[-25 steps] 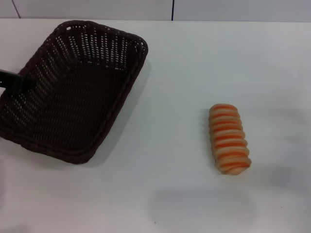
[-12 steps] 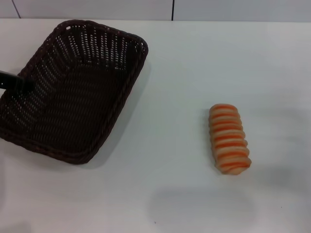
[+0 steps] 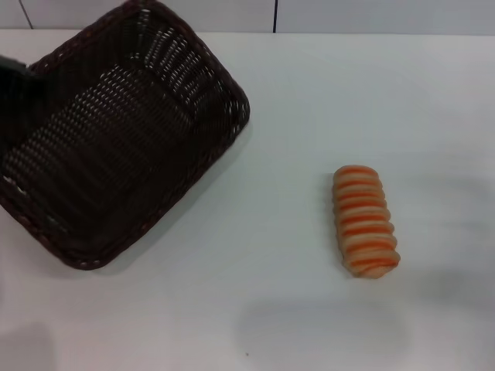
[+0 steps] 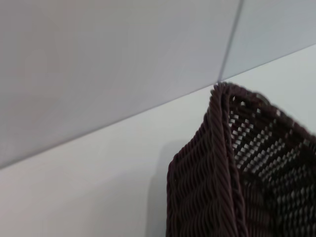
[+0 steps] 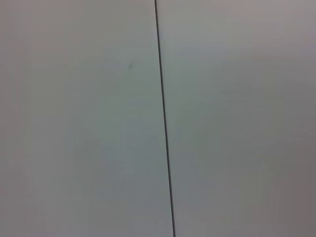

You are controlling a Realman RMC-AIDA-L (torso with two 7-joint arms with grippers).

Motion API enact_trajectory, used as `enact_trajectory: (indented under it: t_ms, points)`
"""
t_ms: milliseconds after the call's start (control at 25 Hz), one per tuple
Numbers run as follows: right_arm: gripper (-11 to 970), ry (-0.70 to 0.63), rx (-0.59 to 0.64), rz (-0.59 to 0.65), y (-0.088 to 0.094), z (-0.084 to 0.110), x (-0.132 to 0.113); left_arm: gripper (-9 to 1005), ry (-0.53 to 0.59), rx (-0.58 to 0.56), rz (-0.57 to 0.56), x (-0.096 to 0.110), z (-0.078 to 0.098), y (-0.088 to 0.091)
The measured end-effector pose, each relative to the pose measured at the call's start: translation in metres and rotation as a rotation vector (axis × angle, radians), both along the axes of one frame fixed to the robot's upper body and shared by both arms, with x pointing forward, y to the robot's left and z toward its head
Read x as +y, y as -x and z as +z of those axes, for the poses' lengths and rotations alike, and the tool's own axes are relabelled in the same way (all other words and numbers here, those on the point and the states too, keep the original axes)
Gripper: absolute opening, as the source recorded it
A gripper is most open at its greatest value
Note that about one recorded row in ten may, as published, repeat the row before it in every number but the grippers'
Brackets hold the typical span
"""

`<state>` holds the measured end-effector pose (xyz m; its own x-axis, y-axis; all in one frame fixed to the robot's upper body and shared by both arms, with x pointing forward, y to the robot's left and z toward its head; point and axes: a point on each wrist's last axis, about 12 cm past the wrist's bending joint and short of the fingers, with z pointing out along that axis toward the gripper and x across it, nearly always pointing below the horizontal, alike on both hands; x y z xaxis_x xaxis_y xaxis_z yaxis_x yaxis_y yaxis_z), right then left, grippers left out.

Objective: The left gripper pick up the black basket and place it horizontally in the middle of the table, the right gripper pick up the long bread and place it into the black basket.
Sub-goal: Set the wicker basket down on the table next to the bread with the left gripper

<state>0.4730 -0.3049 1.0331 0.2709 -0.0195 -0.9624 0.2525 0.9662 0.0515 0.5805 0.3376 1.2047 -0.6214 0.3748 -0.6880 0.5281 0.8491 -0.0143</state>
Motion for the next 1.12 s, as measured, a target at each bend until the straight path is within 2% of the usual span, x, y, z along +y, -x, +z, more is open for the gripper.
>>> enact_trajectory:
  t_ms: [40,160,240,280,320,360,440,480,640,760,840,920,1000,1080,1120]
  points:
    - [589,0.000,-0.003,-0.004,0.002,0.000,-0.001,199,0.006,-0.010,-0.040,-0.002,0.008,-0.001]
    - [589,0.001,-0.006,-0.006,0.002,0.000,-0.001,195,0.006,-0.020,-0.076,-0.005,0.014,-0.002]
    - [589,0.001,-0.004,-0.010,0.004,-0.001,-0.002,194,0.002,-0.040,-0.137,-0.011,0.025,-0.004]
    - [589,0.001,-0.004,-0.010,0.004,-0.001,-0.002,194,0.002,-0.040,-0.137,-0.011,0.025,-0.004]
    - [589,0.000,-0.002,-0.012,0.005,-0.001,-0.002,193,-0.005,-0.053,-0.188,-0.015,0.034,-0.004]
    - [589,0.000,-0.002,-0.012,0.005,-0.001,-0.002,193,-0.005,-0.053,-0.188,-0.015,0.034,-0.004]
    - [588,0.000,-0.003,-0.015,0.007,-0.001,-0.003,192,-0.022,-0.060,-0.282,-0.023,0.046,-0.004]
    - [587,0.000,-0.003,-0.015,0.007,-0.001,-0.003,191,-0.022,-0.060,-0.282,-0.023,0.046,-0.004]
    - [588,-0.001,-0.002,-0.023,0.011,-0.003,-0.004,190,-0.071,-0.053,-0.450,-0.037,0.058,-0.006]
    - [588,-0.002,0.002,-0.026,0.013,-0.003,-0.005,188,-0.089,-0.054,-0.513,-0.043,0.060,-0.008]
    - [588,-0.004,0.002,-0.034,0.017,-0.004,-0.005,187,-0.101,-0.049,-0.616,-0.055,0.063,-0.011]
    - [588,-0.008,0.000,-0.039,0.020,-0.005,-0.005,187,-0.101,-0.049,-0.616,-0.055,0.063,-0.011]
    - [588,-0.009,0.000,-0.041,0.021,-0.005,-0.006,186,-0.116,-0.022,-0.710,-0.067,0.064,-0.014]
    - [587,-0.010,-0.001,-0.047,0.023,-0.005,-0.006,185,-0.116,-0.022,-0.710,-0.067,0.064,-0.014]
    - [587,-0.010,-0.002,-0.049,0.024,-0.005,-0.007,184,-0.142,0.014,-0.783,-0.080,0.060,-0.017]
